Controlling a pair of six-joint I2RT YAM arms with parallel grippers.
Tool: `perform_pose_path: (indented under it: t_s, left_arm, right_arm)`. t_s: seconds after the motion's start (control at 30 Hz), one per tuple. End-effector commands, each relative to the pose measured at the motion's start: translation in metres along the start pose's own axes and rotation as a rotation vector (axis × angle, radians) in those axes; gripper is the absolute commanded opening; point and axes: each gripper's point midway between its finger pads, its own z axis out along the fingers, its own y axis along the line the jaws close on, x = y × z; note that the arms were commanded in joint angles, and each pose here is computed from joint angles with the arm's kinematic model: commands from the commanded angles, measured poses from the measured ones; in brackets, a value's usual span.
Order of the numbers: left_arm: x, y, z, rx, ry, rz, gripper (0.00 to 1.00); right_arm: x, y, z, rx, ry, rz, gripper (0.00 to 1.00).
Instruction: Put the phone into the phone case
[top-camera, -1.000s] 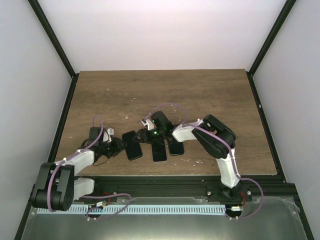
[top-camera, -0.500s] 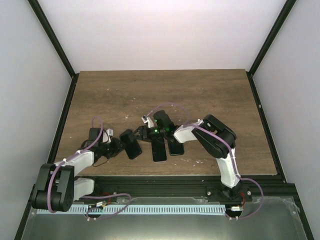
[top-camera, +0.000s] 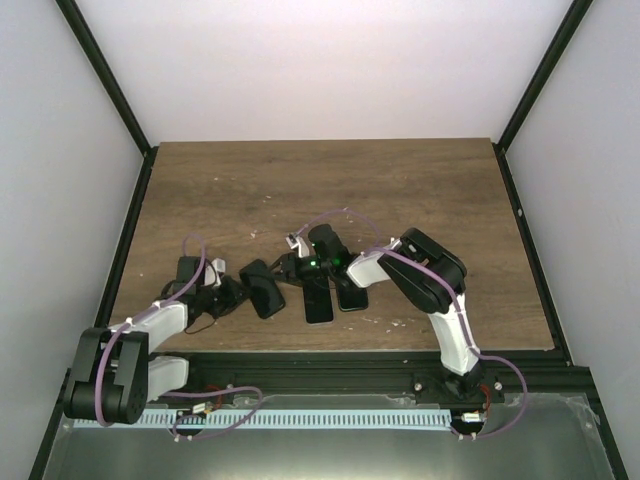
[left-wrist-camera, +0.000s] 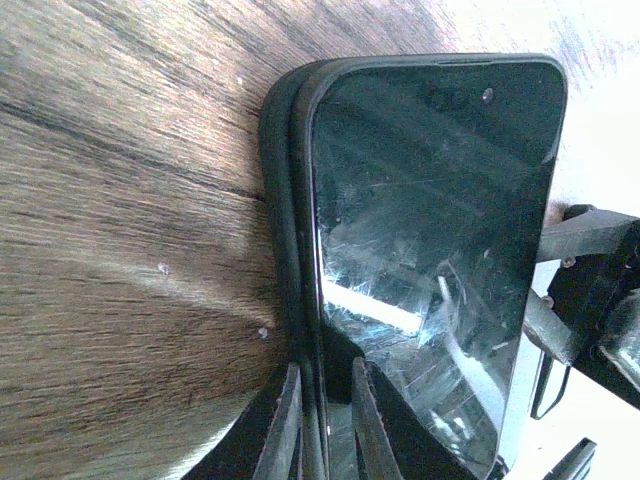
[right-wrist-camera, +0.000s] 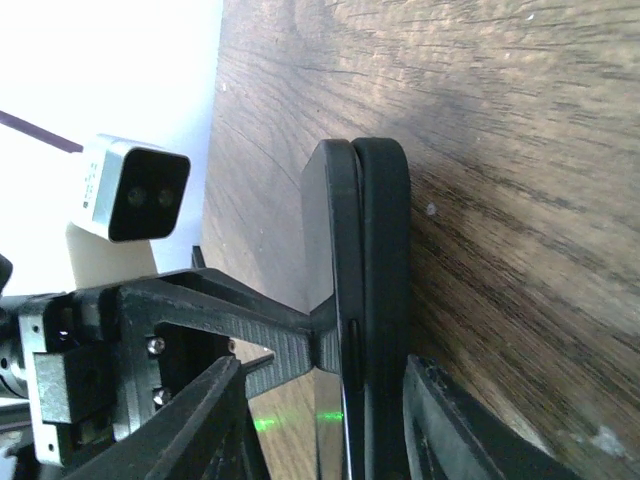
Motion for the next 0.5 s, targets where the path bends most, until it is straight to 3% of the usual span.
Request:
perform_pose_path:
  t_s: [0.0,0.17,0.47]
  left_arm:
    - [0.006,-0.013,0.0,0.063,0.024,0.045,0.16]
    - [0.009,-0.011,-0.002,0.048,0.031,0.063,0.16]
    - [0.007,-0.014,-0.004,0.056,0.023,0.052,0.26]
  right_arm:
    - [0.036,0.045,0.017,-0.128,0.159,-0.072,0.41]
    - [0.04,0.057,0.015,-0.181,0.179,-0.104,0.41]
    - [0.052,0.054,0.019,-0.186,0.224,-0.112,0.44]
